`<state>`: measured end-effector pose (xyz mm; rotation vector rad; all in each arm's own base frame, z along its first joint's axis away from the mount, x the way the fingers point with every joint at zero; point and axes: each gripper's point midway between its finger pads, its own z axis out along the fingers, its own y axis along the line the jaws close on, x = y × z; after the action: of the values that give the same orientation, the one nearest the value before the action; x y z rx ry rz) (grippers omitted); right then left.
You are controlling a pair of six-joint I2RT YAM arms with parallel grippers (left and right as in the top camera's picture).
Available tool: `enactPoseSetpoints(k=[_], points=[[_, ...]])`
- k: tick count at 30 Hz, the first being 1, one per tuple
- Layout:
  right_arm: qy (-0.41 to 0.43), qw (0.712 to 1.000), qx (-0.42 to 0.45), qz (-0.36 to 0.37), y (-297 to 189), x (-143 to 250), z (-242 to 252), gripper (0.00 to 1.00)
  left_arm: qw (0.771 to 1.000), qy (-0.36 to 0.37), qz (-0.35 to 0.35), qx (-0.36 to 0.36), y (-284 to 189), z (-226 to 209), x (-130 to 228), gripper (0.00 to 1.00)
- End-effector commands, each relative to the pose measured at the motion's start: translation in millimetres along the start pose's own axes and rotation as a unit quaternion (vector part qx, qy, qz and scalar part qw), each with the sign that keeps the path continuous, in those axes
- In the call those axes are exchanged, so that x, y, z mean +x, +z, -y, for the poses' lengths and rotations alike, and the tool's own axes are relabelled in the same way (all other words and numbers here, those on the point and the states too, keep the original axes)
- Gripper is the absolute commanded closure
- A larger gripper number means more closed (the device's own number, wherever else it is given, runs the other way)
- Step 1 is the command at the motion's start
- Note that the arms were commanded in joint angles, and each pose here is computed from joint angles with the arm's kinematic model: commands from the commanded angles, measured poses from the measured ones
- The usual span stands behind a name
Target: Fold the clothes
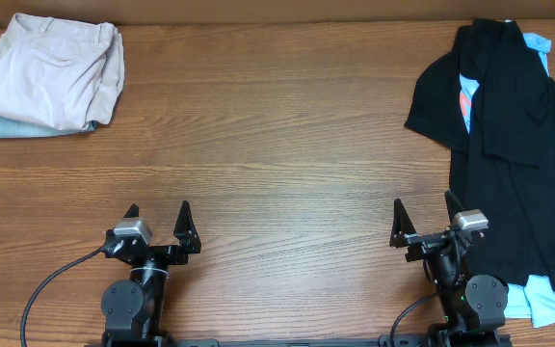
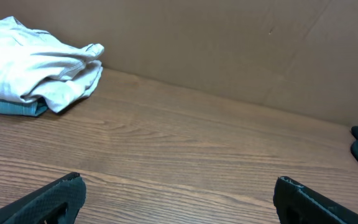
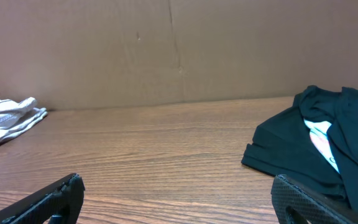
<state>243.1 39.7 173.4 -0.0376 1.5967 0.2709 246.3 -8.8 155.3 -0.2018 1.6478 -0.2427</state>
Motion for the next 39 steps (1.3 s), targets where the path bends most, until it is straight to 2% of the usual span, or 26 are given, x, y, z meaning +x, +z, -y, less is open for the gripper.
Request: enactPoseSetpoints(k=[1, 18, 23, 26, 32, 39], points=[[0.000, 1.000, 0.000, 0.003, 0.0, 1.4, 0.0, 0.00, 1.000, 0.011, 0.006, -0.007, -0.5, -3.1, -1.5, 0.00], [-0.002, 1.000, -0.010, 0.014, -0.2, -4.3, -3.7, 0.00, 1.000, 0.009, 0.012, -0.004, -0.5, -1.5, -5.0, 0.00], [-0.003, 0.996, -0.082, 0.014, -3.0, -7.9, -29.2, 0.00, 0.998, 0.015, 0.010, 0.062, -2.4, 22.2, -7.6, 0.00], [-0.003, 0.996, -0.092, 0.007, -6.0, -12.7, -33.7, 0.00, 0.993, 0.016, 0.014, 0.117, -10.4, 45.0, -22.7, 0.00], [-0.009, 0.995, -0.095, 0.029, -19.3, -64.9, -43.0, 0.00, 0.994, 0.014, -0.004, 0.111, -26.7, 56.4, -62.5, 0.00], [-0.006, 0.996, -0.092, 0.012, -23.3, -131.5, -53.4, 0.00, 0.991, 0.001, -0.108, 0.082, -31.0, 64.9, -92.3, 0.00]])
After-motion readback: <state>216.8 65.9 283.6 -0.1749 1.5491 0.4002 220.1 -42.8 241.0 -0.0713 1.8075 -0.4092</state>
